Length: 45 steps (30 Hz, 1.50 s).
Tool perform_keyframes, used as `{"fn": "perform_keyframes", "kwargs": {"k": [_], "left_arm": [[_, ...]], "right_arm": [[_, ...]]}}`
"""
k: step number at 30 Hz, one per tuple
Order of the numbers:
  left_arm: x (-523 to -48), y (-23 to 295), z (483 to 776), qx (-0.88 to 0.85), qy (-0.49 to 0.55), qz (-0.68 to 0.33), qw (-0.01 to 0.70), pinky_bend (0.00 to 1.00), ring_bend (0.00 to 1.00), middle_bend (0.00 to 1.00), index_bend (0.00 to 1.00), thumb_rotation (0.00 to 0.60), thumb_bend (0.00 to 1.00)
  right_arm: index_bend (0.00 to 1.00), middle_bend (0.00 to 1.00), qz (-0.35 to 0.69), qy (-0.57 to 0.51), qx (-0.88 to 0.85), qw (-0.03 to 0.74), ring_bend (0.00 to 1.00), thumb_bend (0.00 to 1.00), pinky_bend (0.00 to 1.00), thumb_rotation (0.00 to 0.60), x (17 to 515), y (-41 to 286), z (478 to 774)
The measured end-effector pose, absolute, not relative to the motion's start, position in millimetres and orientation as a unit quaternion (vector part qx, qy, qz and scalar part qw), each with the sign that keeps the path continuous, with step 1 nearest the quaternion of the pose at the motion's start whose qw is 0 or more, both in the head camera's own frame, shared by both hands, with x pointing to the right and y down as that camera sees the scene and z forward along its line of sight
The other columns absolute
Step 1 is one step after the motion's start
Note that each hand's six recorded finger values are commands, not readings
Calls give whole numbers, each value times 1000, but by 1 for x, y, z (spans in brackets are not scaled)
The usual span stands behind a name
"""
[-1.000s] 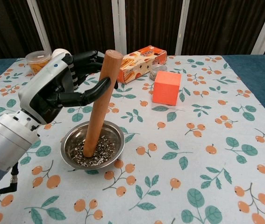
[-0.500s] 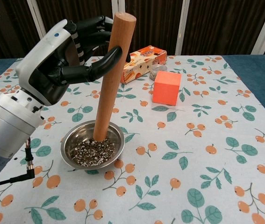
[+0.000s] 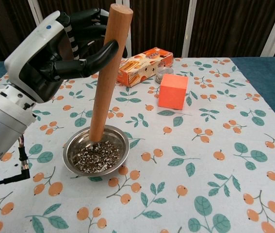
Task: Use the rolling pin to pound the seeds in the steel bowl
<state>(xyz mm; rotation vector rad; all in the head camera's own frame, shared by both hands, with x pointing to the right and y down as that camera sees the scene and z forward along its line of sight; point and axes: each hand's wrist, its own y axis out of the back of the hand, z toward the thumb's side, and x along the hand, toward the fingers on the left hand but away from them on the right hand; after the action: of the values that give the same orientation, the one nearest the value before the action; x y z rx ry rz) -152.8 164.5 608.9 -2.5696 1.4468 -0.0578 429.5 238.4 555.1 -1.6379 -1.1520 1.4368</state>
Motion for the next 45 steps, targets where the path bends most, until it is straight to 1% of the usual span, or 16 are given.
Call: {"fn": "perform_keyframes", "kwargs": {"k": [4,8,13,17,22,25,27,31,35,45], "left_arm": [[-154,164,609,-866,489,-26,99,28,118,641,637,600,759],[-157,163,609,-865,484,-41,126,28,125,651,643,600,758],[-171,150,602,-852,467,-85,221,28,129,664,645,600,758],[-197,128,595,-827,447,-144,308,28,129,664,645,600,758],[-231,107,591,-795,420,-219,379,28,135,664,645,600,760],[-251,99,593,-773,396,-264,420,28,135,664,645,600,762],[-264,96,599,-762,383,-291,435,28,135,664,645,600,763],[-281,96,614,-751,366,-325,444,28,135,664,645,600,765],[-295,102,636,-744,347,-355,448,28,135,664,645,600,766],[-305,125,684,-743,301,-398,446,28,135,664,645,600,766]], "right_arm": [[0,0,552,-441,-626,331,0,367,0,600,430,239,555],[0,0,553,-443,-625,328,0,366,0,600,431,239,555],[0,0,552,-445,-626,326,0,367,0,600,433,239,553],[0,0,550,-447,-628,320,0,367,0,600,433,240,553],[0,0,550,-447,-630,318,0,367,0,600,432,241,553],[0,0,550,-446,-631,318,0,367,0,600,431,241,553],[0,0,551,-445,-631,318,0,367,0,600,430,241,554],[0,0,551,-445,-631,316,0,367,0,600,429,241,555],[0,0,553,-445,-631,313,0,367,0,600,429,241,555],[0,0,554,-446,-630,311,0,367,0,600,430,241,555]]}}
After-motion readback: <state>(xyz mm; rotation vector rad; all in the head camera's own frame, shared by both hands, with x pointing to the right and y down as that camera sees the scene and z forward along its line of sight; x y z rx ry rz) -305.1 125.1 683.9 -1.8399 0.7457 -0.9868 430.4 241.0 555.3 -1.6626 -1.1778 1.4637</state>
